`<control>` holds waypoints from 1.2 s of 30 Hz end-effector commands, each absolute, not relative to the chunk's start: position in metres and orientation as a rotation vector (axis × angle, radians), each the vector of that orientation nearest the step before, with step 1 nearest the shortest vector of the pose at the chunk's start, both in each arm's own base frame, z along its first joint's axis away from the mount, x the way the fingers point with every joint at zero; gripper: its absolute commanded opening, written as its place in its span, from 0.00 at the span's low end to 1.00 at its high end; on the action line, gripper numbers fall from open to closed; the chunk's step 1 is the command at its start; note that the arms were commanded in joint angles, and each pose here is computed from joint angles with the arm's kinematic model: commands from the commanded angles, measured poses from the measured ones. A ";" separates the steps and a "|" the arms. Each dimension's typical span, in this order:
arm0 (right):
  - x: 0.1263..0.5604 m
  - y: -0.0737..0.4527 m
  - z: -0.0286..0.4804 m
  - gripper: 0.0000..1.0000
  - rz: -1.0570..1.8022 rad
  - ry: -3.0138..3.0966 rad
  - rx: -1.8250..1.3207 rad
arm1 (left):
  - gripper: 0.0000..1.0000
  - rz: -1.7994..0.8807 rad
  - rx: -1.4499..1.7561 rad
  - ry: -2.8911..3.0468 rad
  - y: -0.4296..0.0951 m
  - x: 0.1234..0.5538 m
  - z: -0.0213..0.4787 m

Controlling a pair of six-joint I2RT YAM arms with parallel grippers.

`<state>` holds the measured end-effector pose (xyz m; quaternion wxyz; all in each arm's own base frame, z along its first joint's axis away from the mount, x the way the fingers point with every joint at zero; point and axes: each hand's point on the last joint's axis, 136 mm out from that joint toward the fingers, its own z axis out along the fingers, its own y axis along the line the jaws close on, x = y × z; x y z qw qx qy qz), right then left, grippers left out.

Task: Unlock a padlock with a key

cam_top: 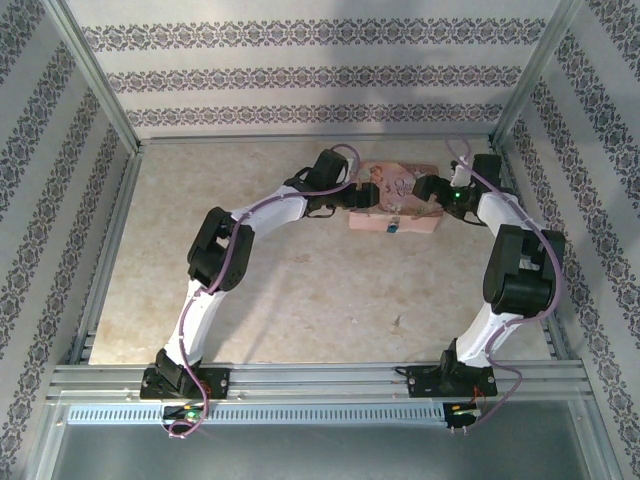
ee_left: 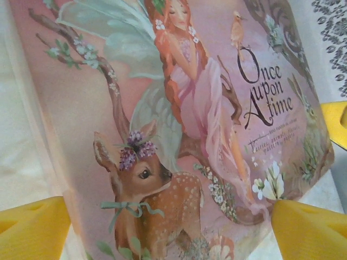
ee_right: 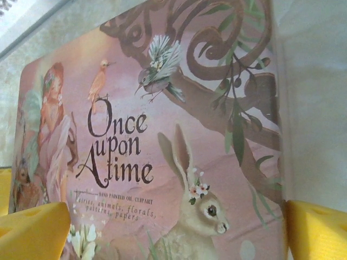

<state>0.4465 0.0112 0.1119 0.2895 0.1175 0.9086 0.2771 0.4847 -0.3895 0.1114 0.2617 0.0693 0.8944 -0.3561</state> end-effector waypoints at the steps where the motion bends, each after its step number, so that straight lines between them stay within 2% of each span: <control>1: 0.426 0.062 0.127 0.98 0.931 2.414 0.207 | 0.95 -1.013 0.247 2.388 -0.389 0.471 0.136; 22: 0.350 0.178 0.124 0.98 1.012 2.446 0.025 | 0.96 -0.875 0.119 2.404 -0.301 0.443 0.140; 36: 0.330 0.224 0.127 0.98 0.995 2.455 -0.065 | 0.96 -0.808 0.035 2.420 -0.256 0.419 0.134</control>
